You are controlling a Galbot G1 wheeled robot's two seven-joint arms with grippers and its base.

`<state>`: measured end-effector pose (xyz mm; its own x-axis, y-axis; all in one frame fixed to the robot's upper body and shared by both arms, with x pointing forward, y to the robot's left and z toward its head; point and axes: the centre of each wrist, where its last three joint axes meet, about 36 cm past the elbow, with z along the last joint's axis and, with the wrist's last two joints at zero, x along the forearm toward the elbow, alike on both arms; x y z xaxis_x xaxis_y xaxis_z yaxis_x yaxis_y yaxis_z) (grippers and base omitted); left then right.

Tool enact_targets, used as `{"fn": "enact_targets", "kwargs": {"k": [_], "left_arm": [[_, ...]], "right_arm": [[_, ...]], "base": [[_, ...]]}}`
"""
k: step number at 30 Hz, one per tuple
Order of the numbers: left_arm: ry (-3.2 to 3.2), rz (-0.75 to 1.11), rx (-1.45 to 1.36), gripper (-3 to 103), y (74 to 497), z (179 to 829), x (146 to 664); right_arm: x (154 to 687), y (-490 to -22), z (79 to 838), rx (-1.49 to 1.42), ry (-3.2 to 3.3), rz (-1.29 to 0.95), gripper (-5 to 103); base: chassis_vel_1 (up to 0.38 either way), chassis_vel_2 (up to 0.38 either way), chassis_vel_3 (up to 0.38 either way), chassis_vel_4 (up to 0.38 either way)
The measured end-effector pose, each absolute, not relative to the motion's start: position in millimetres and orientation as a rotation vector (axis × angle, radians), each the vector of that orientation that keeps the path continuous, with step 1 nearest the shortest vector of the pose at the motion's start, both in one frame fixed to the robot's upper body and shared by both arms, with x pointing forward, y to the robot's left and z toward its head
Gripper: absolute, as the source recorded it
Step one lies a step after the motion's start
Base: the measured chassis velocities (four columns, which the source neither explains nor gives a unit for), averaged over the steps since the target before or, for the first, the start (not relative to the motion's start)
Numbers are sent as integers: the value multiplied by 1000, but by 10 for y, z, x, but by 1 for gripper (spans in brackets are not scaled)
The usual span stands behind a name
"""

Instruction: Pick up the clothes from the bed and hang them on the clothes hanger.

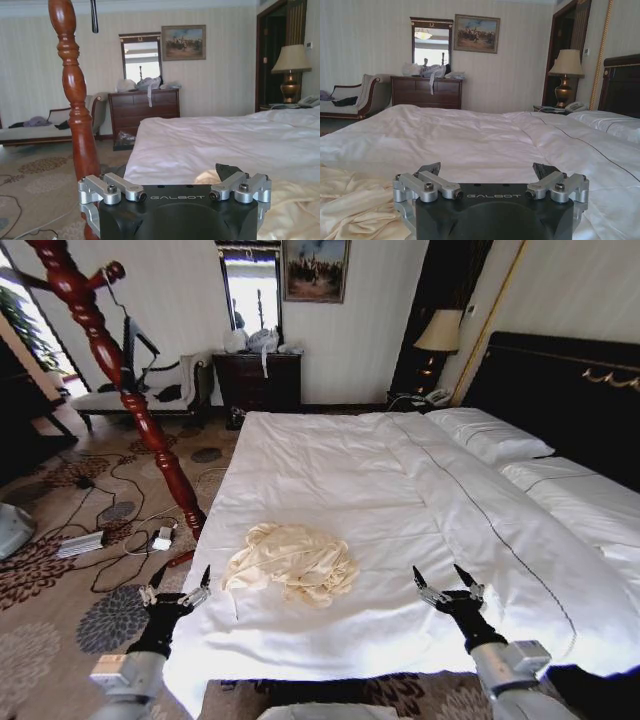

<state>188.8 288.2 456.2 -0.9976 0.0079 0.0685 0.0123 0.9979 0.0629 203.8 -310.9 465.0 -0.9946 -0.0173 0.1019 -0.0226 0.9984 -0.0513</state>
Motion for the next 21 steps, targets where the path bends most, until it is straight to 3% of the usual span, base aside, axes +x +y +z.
{"fn": "enact_targets", "kwargs": {"k": [14,21], "left_arm": [[-3005,-143,-65,100,2996,4385,1766],[-2879,-283,-126,103,3461,3888,1790]], "right_arm": [[2016,-3087,4620,16,-3025,104,100],[2015,-3076,4582,-2,-3017,99,100]], "base": [[0,0,0,0],[0,0,0,0]]}}
